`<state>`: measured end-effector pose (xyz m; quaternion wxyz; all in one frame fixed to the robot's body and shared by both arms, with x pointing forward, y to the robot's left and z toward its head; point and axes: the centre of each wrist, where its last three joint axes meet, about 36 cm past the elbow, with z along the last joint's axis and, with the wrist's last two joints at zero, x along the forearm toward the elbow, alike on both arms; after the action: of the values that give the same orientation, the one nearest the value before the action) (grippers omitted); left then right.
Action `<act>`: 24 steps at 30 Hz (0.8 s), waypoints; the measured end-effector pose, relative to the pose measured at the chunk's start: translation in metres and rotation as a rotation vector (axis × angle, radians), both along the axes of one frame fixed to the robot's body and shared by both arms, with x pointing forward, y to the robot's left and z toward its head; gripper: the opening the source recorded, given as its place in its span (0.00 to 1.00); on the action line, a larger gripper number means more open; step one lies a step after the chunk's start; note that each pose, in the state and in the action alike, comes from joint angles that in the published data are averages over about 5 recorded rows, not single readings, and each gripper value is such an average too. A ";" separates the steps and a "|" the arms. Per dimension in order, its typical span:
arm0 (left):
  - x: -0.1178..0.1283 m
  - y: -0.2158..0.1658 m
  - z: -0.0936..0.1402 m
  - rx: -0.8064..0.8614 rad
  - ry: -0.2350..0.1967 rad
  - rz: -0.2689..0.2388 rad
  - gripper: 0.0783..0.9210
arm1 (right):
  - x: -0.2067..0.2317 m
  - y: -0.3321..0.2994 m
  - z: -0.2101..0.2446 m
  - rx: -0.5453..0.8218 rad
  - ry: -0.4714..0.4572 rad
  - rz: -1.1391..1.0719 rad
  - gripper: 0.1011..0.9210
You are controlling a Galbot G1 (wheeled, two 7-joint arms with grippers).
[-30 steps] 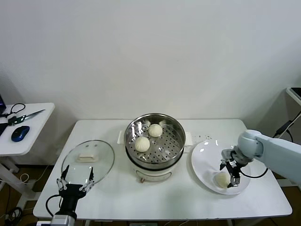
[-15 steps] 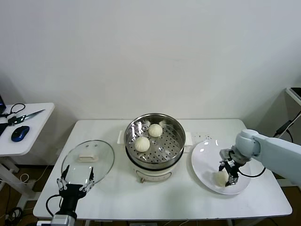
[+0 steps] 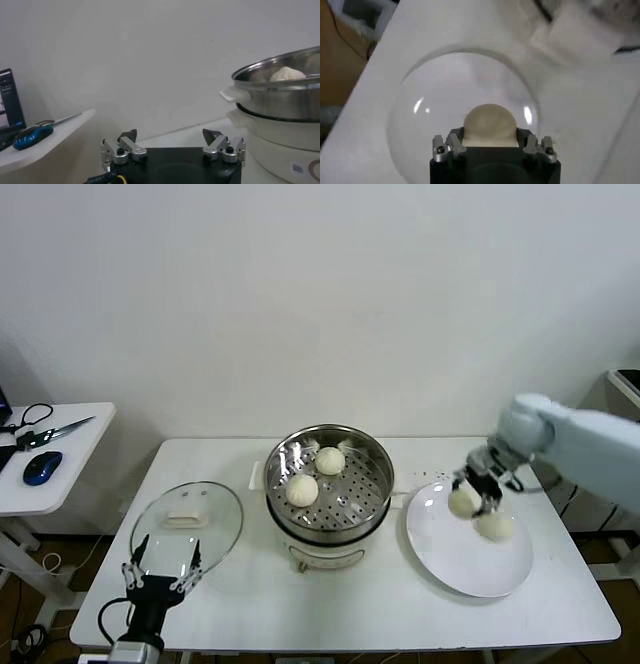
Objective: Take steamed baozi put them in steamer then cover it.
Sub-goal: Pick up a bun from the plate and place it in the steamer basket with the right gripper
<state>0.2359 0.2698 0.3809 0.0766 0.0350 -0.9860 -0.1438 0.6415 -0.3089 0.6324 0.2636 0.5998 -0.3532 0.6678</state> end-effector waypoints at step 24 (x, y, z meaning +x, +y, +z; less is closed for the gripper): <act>0.003 -0.002 -0.001 -0.006 0.012 -0.022 0.88 | -0.025 0.262 0.039 -0.244 -0.038 0.891 0.71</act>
<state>0.2385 0.2673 0.3802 0.0808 0.0231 -0.9863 -0.1418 0.6165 -0.0466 0.6713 0.0133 0.6453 0.0153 0.7636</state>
